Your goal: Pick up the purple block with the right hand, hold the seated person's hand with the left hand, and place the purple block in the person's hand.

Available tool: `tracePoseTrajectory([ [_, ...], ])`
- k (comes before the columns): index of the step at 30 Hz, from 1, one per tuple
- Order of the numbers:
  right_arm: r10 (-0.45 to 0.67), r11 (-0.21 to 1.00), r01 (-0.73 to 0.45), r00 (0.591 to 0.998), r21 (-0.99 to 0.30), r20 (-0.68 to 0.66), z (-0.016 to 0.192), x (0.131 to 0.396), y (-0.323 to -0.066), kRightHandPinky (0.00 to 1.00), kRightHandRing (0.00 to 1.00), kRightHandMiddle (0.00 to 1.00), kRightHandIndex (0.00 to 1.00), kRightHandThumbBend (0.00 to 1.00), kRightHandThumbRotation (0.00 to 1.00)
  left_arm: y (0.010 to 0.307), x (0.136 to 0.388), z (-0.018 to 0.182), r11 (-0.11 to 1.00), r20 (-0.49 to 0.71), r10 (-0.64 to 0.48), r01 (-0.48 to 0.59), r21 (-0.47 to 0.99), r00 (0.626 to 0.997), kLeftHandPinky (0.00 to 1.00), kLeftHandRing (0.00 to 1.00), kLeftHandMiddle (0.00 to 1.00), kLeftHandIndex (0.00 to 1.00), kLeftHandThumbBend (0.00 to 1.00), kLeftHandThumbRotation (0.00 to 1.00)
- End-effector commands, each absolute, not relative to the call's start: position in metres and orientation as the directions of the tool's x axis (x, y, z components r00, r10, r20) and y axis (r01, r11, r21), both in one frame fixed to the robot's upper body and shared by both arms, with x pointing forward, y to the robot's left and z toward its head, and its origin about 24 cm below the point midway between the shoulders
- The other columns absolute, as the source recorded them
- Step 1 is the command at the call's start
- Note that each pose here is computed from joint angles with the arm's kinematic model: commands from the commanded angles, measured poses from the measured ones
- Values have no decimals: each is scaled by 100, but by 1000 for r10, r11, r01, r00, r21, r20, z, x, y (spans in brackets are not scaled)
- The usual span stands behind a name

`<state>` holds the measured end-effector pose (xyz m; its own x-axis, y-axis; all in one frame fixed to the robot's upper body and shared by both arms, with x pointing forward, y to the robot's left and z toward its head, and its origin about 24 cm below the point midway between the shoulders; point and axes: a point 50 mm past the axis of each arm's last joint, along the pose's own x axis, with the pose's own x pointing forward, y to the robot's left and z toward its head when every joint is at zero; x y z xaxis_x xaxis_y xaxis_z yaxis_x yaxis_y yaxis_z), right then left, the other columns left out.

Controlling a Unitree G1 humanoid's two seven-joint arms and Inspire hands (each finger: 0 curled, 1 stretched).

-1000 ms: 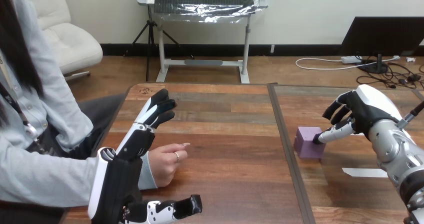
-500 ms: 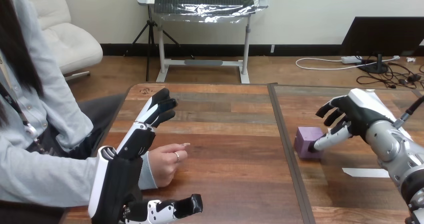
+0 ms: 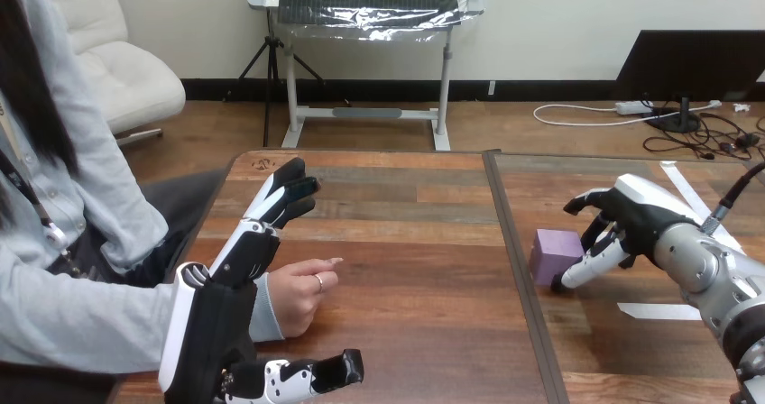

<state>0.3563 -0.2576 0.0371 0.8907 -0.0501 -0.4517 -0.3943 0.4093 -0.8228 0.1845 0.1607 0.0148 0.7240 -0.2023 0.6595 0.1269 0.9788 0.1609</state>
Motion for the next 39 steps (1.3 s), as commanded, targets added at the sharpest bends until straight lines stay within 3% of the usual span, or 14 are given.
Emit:
tracePoseTrajectory([
  [1, -12, 354, -336, 931, -873, -364, 78, 380, -248, 61, 73, 79, 89, 99, 15, 157, 198, 29, 976, 714, -215, 137, 167, 666, 83, 92, 93, 83, 100, 49],
  [5, 7, 327, -357, 927, -875, -376, 78, 381, -245, 71, 82, 86, 90, 98, 16, 157, 198, 29, 976, 715, -218, 134, 172, 664, 83, 93, 93, 83, 100, 49],
  [15, 17, 308, -386, 916, -870, -401, 76, 382, -239, 80, 89, 92, 89, 97, 14, 157, 196, 29, 977, 718, -211, 128, 169, 663, 83, 92, 92, 83, 100, 49],
  [39, 12, 244, -437, 894, -866, -448, 63, 379, -229, 75, 88, 90, 91, 99, 22, 155, 194, 29, 979, 722, -204, 117, 169, 662, 82, 91, 91, 82, 100, 49],
])
